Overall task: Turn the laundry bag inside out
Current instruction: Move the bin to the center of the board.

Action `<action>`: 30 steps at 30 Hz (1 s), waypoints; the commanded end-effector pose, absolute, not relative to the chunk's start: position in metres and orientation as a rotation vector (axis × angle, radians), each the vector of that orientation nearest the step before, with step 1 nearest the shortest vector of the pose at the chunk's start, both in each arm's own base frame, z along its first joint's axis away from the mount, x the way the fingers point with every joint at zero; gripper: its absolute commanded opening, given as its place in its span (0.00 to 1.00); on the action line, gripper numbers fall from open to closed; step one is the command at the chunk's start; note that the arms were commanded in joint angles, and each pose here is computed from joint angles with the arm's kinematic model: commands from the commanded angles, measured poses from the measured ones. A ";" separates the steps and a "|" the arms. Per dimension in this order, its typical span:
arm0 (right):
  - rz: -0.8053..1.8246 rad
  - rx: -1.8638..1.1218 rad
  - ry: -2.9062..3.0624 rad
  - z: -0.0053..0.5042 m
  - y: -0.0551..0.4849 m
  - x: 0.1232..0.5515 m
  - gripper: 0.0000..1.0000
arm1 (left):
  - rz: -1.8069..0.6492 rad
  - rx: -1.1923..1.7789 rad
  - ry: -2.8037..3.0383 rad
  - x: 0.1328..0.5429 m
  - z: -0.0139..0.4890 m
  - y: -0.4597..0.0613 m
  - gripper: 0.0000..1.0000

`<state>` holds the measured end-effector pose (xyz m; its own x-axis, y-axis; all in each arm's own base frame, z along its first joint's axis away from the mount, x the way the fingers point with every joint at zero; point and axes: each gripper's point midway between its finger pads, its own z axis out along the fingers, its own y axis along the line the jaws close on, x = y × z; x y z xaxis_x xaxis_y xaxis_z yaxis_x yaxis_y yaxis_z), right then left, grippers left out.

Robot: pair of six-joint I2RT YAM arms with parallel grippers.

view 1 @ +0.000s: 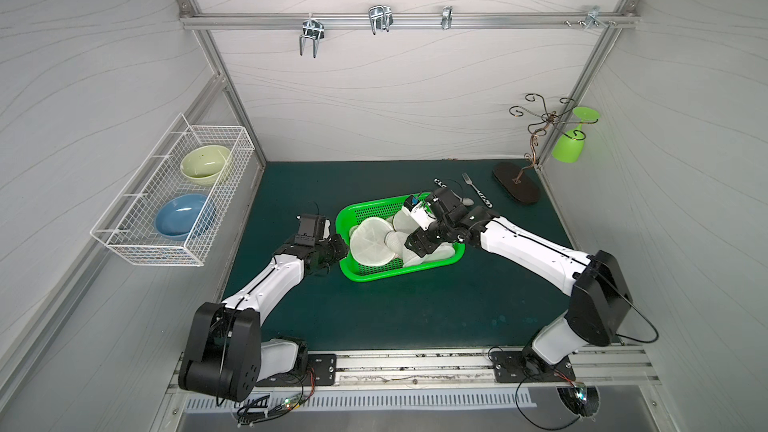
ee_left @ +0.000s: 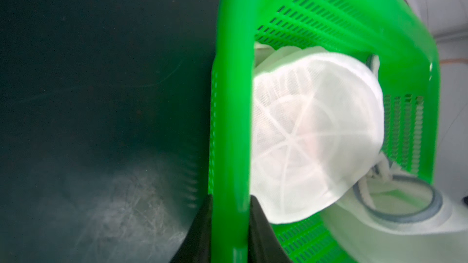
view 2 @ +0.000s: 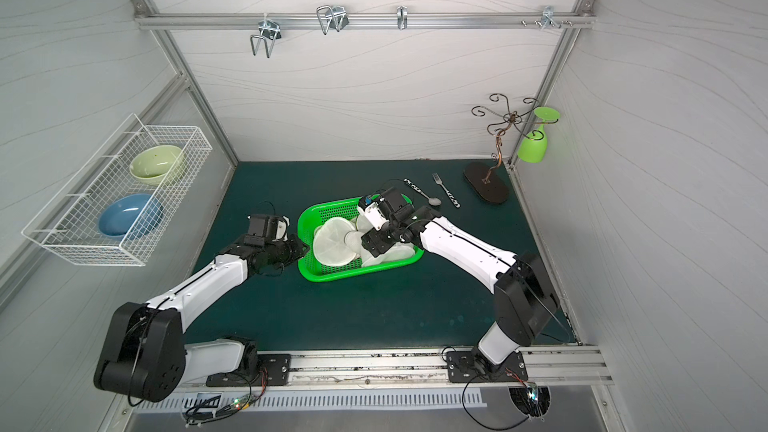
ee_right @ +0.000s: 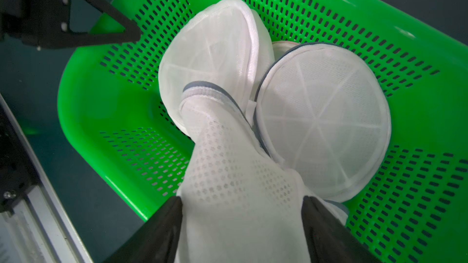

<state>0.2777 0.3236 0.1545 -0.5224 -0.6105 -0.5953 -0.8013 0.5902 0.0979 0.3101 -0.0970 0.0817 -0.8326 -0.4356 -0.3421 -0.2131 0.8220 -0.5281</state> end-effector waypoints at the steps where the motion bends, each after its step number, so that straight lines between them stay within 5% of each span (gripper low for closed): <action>1: 0.468 -1.145 2.306 0.149 0.331 0.282 0.59 | -0.621 -0.506 2.537 0.322 0.083 -0.092 0.12; 6: 0.510 -1.151 2.277 0.158 0.340 0.285 0.21 | -0.552 -0.506 2.511 0.327 0.087 -0.083 0.01; 10: 0.559 -1.068 2.209 0.195 0.344 0.297 0.03 | -0.484 -0.487 2.481 0.340 0.095 -0.076 0.00; 24: 0.627 -0.662 1.847 0.369 0.271 0.323 0.00 | -0.412 -0.483 2.409 0.438 0.110 -0.058 0.00; 30: 0.580 -0.650 1.801 0.374 0.249 0.304 0.00 | -0.435 -0.475 2.366 0.452 0.127 -0.061 0.29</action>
<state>0.3061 0.2553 0.3789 -0.2792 -0.1474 -0.9489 -0.6912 0.7168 0.0920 0.4300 -0.0665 0.0942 -0.7697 -0.4487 -0.4541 -0.2553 0.8683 -0.4253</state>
